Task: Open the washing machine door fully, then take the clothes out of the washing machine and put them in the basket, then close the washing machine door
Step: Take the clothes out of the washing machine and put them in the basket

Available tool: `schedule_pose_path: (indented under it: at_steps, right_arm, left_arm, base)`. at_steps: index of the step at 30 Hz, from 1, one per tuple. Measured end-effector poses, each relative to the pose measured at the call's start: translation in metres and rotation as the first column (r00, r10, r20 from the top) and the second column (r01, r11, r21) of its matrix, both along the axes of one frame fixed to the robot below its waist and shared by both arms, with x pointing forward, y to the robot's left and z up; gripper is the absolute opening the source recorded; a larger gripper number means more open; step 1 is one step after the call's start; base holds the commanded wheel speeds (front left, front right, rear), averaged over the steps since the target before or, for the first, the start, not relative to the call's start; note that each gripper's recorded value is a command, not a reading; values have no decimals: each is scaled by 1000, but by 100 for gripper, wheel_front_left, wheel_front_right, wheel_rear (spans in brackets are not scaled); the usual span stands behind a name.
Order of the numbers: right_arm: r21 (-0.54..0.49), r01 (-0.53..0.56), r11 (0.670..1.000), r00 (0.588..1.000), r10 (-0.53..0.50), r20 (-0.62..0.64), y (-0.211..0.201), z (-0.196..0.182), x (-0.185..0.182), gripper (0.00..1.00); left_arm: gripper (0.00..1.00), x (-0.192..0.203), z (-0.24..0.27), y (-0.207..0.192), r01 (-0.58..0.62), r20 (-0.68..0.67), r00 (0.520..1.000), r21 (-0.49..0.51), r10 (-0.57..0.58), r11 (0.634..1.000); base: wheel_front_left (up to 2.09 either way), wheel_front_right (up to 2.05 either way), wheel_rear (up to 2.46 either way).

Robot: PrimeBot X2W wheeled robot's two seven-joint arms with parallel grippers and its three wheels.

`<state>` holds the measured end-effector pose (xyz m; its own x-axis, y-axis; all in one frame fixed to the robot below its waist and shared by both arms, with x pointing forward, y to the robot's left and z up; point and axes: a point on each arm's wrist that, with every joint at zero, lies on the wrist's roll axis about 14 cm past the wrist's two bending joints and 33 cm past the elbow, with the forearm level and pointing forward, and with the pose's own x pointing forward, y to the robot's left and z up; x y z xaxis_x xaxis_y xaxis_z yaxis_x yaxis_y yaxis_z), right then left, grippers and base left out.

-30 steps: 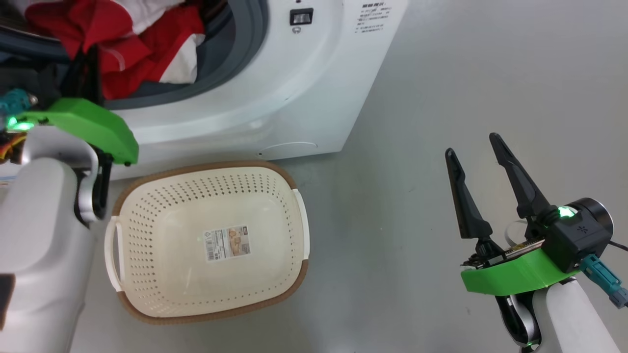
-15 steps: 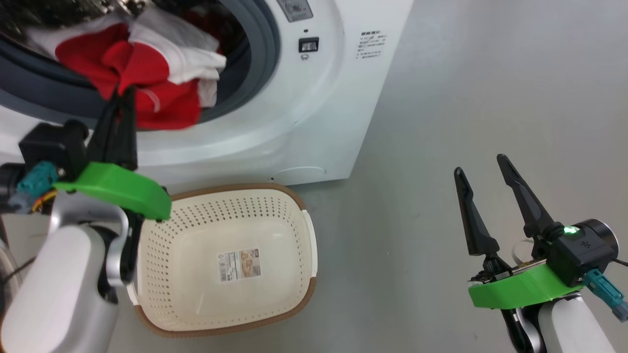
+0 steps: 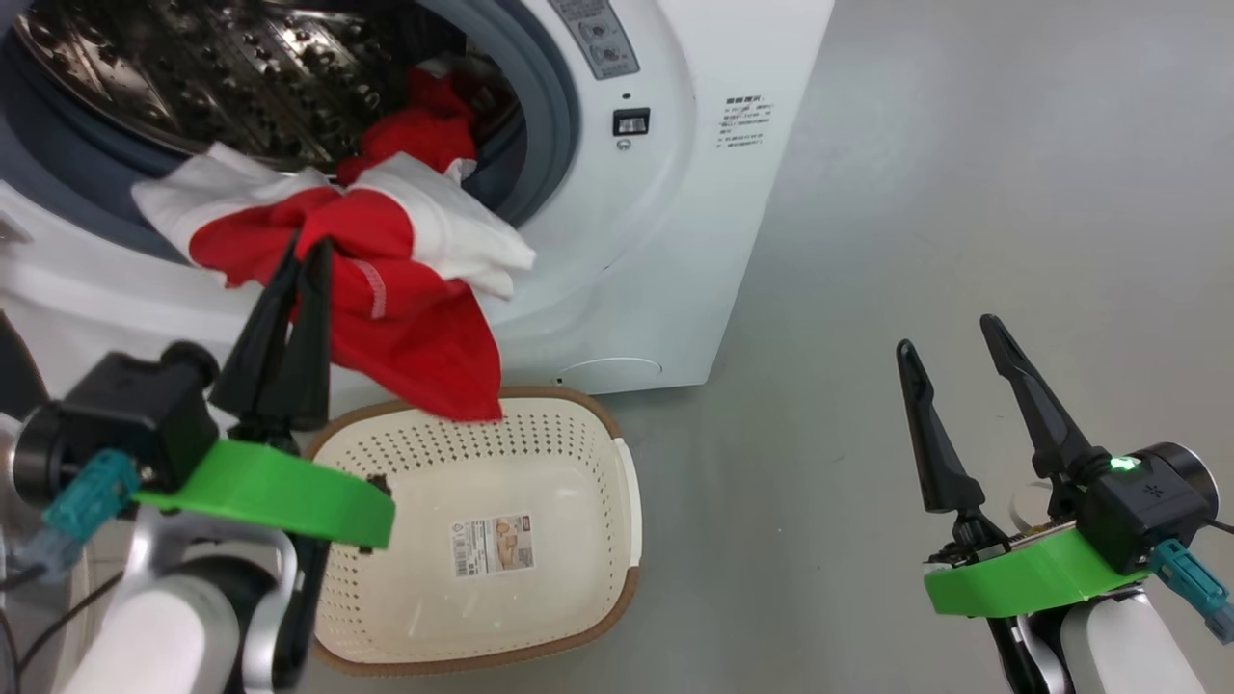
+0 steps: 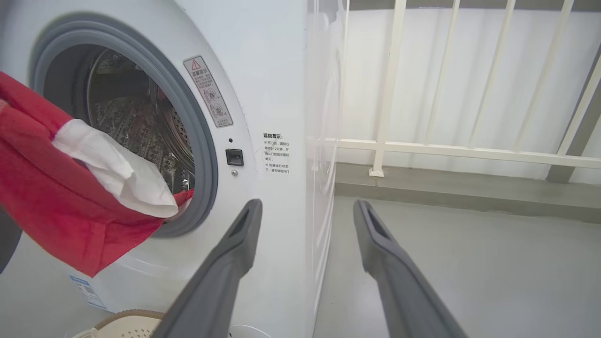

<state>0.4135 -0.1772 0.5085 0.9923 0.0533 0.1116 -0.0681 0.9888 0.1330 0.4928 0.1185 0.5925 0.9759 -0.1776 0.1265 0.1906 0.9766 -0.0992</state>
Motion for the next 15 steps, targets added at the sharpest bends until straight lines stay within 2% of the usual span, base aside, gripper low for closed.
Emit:
schedule_pose_path:
  at_steps: [8, 15]
  right_arm:
    - [-7, -7, 1000, 1000, 7, 7, 2, 3, -6, 100]
    - [-6, -13, 1000, 1000, 13, 7, 5, 3, -3, 100]
  left_arm:
    - [0, -25, 18, -6, 24, 29, 999, -12, -24, 1000]
    - [0, -33, -15, -11, 32, -75, 997, -16, -33, 999]
  base:
    - [0, 0, 0]
    - [0, 0, 0]
